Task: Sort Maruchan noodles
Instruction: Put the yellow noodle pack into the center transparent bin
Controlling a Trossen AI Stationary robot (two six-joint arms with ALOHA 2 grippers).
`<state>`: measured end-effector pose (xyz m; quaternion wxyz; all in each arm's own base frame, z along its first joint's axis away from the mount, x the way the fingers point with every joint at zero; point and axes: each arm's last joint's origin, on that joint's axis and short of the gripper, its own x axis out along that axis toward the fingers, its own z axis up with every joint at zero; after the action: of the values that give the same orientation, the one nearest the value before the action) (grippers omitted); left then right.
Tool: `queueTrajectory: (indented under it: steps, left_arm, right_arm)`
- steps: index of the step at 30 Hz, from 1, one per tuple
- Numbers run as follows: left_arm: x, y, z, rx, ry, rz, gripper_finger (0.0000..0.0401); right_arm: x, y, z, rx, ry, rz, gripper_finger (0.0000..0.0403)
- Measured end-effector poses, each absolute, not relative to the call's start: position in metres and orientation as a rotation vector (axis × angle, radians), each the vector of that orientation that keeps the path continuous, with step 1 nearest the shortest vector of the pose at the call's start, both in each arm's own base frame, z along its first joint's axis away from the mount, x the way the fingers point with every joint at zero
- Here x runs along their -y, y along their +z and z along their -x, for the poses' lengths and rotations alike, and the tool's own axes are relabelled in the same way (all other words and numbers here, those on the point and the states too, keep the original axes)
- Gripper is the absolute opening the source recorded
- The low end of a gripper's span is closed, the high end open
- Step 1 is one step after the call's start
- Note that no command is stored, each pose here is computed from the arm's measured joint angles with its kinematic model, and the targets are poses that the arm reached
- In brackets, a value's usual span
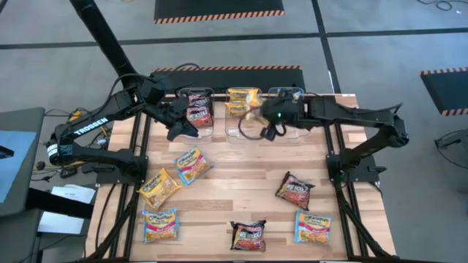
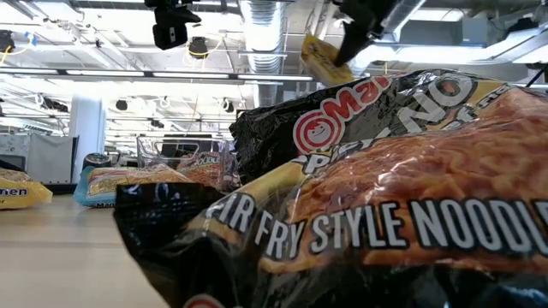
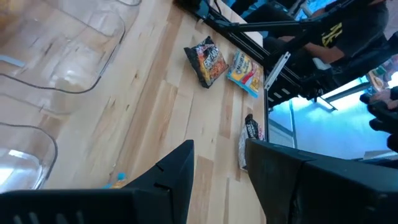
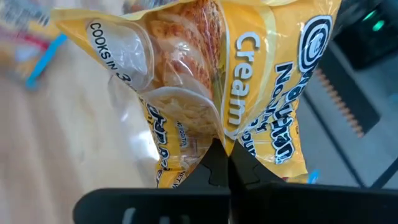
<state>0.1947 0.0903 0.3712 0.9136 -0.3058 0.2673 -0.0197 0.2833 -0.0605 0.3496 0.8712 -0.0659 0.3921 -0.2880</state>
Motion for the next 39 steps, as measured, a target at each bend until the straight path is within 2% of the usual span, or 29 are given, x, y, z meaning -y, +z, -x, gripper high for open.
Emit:
queueTrajectory:
  steps: [10, 18, 29, 39]
  left_arm:
    - [-0.095, 0.370, -0.195, -0.550, 0.118, 0.583, 0.0130]
    - [-0.096, 0.370, -0.194, -0.551, 0.156, 0.554, 0.0130]
    - [-0.096, 0.370, -0.194, -0.553, 0.149, 0.528, 0.0130]
    - [-0.096, 0.370, -0.194, -0.553, 0.151, 0.537, 0.0130]
  right_arm:
    - [0.100, 0.374, -0.300, -0.532, -0.695, 0.243, 0.0000]
    - [0.126, 0.356, -0.328, -0.462, -0.748, 0.256, 0.0000]
    - [0.134, 0.326, -0.367, -0.637, -0.669, 0.400, 0.0000]
    - [0.139, 0.300, -0.385, -0.823, -0.594, 0.496, 0.0000]
